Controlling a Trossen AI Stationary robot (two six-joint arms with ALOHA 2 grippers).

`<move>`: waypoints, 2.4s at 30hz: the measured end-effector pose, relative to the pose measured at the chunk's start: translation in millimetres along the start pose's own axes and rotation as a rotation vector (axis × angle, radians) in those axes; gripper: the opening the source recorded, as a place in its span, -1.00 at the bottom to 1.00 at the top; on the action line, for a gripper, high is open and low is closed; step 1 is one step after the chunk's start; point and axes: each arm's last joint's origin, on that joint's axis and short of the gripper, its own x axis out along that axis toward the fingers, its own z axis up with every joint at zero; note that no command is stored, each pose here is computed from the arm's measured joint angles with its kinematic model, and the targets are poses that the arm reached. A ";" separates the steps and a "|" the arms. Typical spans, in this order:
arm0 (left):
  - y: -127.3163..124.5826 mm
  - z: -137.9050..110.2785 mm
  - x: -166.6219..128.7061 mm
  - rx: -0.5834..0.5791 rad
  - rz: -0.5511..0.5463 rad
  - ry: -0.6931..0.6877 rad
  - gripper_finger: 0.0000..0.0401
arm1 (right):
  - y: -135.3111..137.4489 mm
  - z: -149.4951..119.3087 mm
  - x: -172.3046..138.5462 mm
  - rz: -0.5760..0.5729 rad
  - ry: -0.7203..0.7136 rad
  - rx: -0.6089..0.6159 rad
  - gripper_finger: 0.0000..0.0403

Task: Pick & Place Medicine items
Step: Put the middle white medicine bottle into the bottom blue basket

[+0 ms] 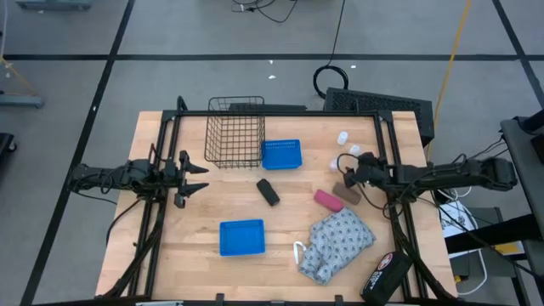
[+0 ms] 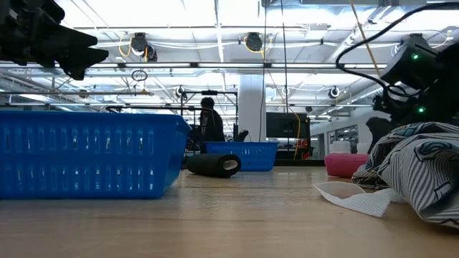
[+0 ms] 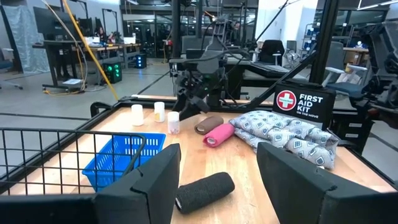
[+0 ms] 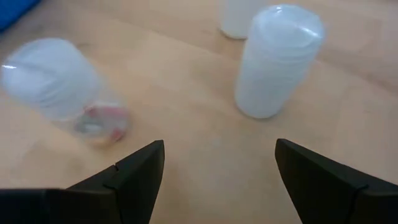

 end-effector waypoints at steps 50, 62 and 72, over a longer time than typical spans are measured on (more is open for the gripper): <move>0.0 -0.1 0.0 0.000 0.000 0.002 0.11 | 1.1 23.0 33.0 -0.090 -0.106 -0.038 0.32; 0.0 -0.2 0.0 0.000 0.000 0.002 0.11 | 1.2 22.6 33.3 -0.091 -0.103 -0.036 -0.11; 0.0 -0.2 0.0 0.000 0.000 0.002 0.11 | 1.3 23.0 33.3 -0.091 -0.105 -0.042 -0.28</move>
